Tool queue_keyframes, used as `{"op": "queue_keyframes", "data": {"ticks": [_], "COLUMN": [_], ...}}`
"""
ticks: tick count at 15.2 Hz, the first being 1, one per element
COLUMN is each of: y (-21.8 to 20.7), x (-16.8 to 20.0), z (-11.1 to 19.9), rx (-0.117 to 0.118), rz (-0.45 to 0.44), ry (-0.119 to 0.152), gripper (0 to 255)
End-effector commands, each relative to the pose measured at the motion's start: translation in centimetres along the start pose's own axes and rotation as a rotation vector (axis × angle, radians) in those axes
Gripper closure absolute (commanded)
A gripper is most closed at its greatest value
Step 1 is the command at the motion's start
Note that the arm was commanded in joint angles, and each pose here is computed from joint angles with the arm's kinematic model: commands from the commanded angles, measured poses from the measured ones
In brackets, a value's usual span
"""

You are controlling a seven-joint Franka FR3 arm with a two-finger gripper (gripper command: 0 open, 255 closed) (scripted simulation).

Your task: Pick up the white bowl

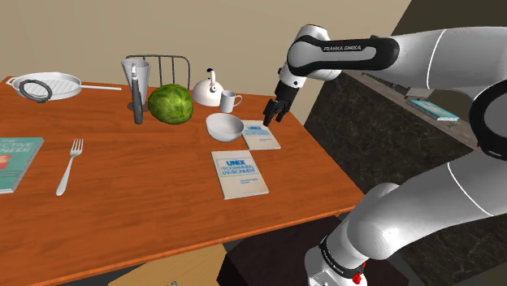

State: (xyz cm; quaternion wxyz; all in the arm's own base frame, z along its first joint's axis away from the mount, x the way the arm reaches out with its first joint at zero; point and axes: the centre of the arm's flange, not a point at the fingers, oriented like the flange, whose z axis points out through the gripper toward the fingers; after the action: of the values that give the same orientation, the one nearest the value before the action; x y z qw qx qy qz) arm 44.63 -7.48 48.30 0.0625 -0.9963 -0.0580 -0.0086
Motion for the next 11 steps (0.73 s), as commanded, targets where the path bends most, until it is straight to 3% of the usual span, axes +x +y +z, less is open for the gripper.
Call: {"op": "queue_keyframes", "data": {"ticks": [1, 11], "y": [1.1, 7.0], "x": [2.1, 12.6], "z": [0.9, 6.4], "rx": [0.012, 0.076], "rz": [0.000, 0.003], "ry": [0.006, 0.034], "gripper": [0, 0]}}
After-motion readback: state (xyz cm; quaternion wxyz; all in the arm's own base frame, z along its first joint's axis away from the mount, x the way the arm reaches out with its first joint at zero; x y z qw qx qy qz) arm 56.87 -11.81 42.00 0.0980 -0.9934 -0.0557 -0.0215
